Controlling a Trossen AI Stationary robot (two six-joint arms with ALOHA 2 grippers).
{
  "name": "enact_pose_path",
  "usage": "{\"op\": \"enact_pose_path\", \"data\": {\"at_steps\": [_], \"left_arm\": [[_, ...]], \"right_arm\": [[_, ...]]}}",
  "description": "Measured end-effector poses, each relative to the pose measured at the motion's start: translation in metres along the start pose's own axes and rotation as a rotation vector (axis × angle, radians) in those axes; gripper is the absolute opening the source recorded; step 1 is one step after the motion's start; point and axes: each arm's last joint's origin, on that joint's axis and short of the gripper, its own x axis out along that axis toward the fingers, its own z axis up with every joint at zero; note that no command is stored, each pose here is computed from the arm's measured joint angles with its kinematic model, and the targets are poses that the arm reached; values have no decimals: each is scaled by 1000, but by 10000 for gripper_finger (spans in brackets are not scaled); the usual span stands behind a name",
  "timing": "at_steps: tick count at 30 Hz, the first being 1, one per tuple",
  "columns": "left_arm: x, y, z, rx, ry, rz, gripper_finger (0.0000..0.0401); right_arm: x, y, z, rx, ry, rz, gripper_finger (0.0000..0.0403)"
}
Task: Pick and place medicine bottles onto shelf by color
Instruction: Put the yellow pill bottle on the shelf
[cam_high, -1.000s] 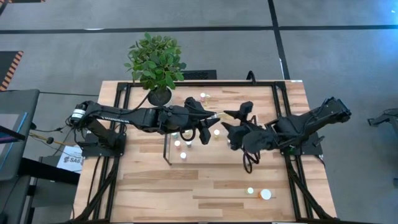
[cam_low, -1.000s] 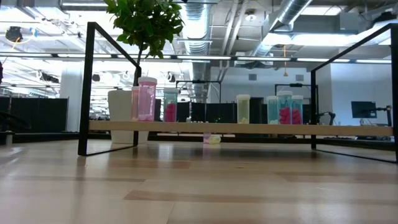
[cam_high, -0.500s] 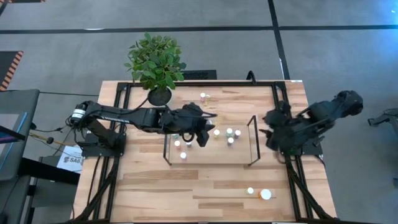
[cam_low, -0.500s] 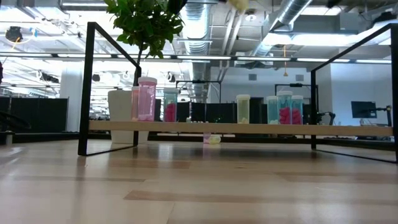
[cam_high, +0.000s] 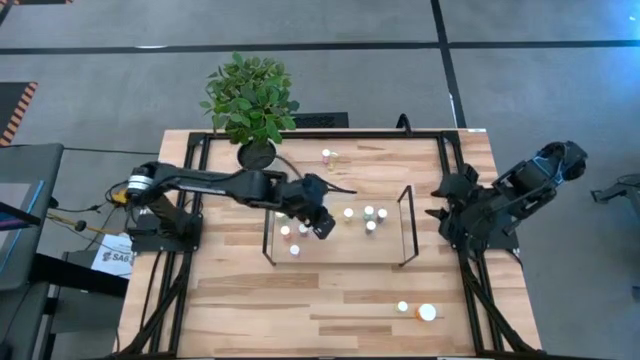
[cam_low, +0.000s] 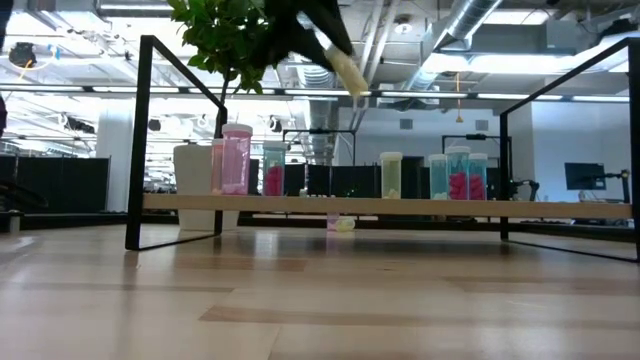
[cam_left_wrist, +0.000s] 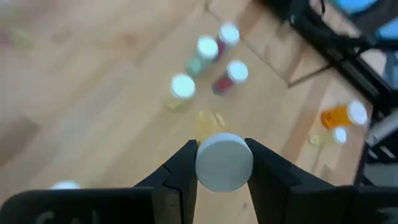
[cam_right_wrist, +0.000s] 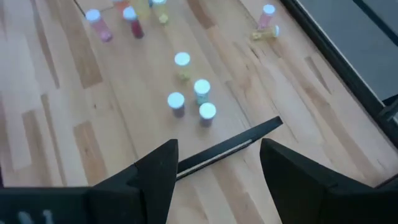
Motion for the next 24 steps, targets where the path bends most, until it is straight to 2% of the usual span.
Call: {"op": "enact_pose_path", "data": {"at_steps": [3, 6, 13, 24], "left_arm": [[23, 5, 5, 0, 112, -19, 96], [38, 8, 14, 16, 153, -6, 96], [59, 20, 22, 72, 299, 152, 96], [88, 22, 23, 215, 427, 253, 96]], "right_arm": [[4, 5, 0, -74, 33, -1, 249], [7, 8, 0, -108, 60, -8, 249], [12, 13, -1, -160, 93, -36, 249], [13, 14, 0, -169, 96, -41, 249]]}}
